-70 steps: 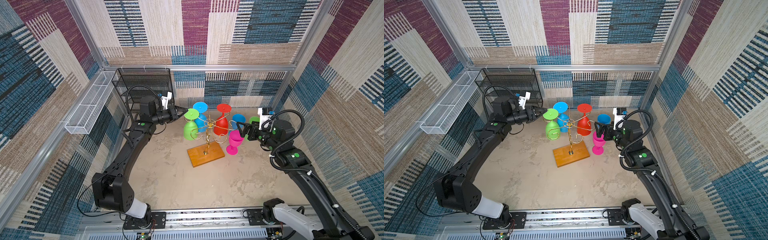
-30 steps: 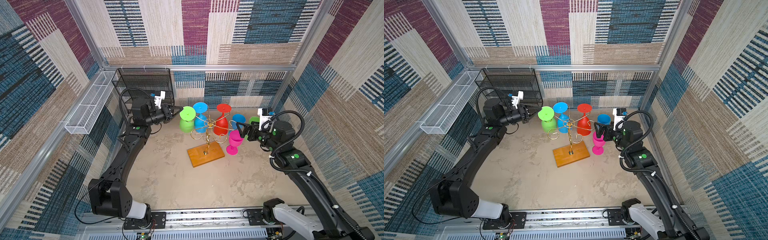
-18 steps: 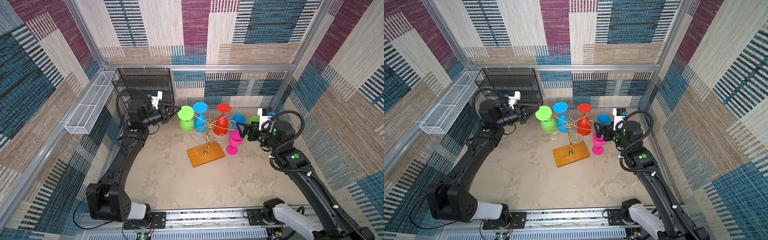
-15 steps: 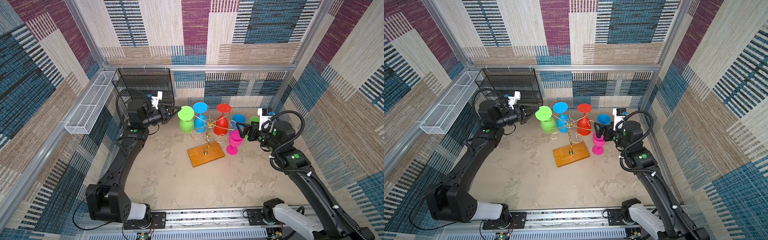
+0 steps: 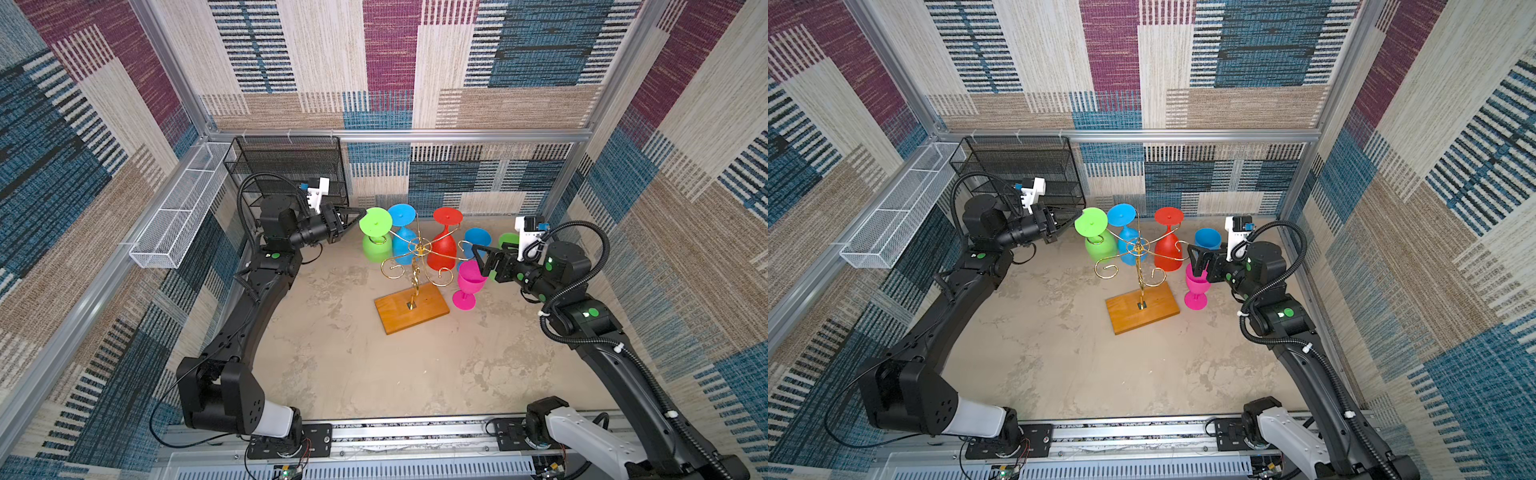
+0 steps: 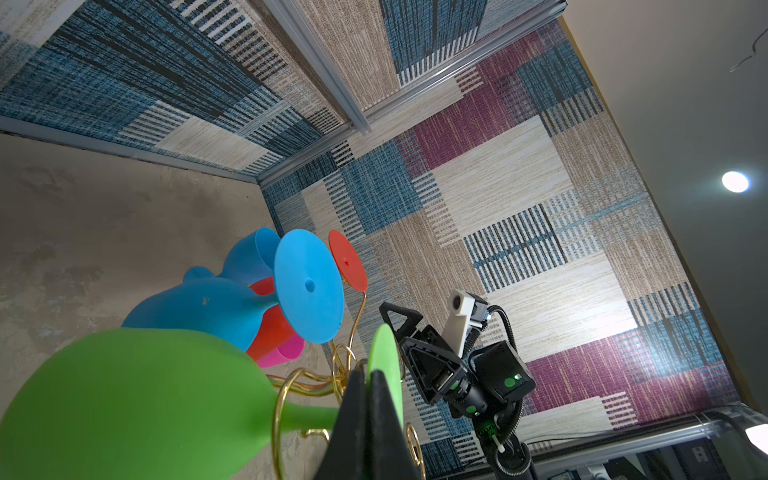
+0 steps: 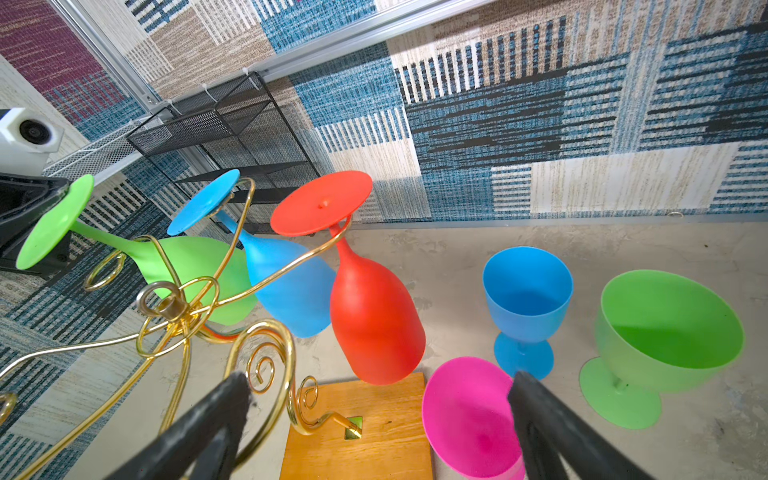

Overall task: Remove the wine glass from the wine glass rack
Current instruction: 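Reach the left gripper to the foot of the green glass on the rack, then close the left gripper on the green glass foot, then slide the green glass off its hook with the left gripper while the right approaches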

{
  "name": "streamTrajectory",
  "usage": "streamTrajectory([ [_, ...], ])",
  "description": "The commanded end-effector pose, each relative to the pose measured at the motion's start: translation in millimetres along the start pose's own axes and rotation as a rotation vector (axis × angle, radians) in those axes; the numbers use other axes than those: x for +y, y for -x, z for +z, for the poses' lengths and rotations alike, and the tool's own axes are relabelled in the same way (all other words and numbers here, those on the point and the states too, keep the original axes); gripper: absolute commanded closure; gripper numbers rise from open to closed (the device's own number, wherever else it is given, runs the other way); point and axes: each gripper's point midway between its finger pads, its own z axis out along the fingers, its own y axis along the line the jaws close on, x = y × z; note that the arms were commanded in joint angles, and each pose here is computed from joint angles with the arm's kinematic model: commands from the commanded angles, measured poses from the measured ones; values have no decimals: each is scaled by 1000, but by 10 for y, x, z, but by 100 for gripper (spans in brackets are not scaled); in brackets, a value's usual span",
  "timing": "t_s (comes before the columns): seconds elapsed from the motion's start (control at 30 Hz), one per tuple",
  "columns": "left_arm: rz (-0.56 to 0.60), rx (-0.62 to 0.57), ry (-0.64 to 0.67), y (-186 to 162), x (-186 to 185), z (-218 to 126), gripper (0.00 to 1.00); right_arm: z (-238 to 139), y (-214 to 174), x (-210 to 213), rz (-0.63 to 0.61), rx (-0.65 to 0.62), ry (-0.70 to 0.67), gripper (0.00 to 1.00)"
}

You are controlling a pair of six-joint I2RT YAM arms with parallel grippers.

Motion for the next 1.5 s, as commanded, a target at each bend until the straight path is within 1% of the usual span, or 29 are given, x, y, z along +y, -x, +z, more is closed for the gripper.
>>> streamTrajectory([
  [0.0, 44, -22, -27, 82, -101, 53, 100, -23, 93, 59, 1, -27, 22, 1],
  [0.17, 30, -2, -30, 48, -56, 143, 100, -26, 101, 51, -4, -29, 16, 1],
  [0.47, 23, 50, -53, -143, -104, 186, 100, 8, 75, 38, -4, -23, 16, 1],
  [0.63, 19, 85, -69, -239, -145, 160, 100, -1, 80, 35, -7, -23, 12, 1],
  [1.03, 28, 142, -51, -463, -149, 46, 100, -40, 88, 34, -6, -27, 7, 1],
  [1.33, 46, 119, -24, -496, -178, -130, 100, -61, 89, 39, -10, -30, 8, 1],
  [1.47, 58, 60, -7, -403, -209, -324, 100, -84, 92, 47, -19, -35, 11, 1],
])
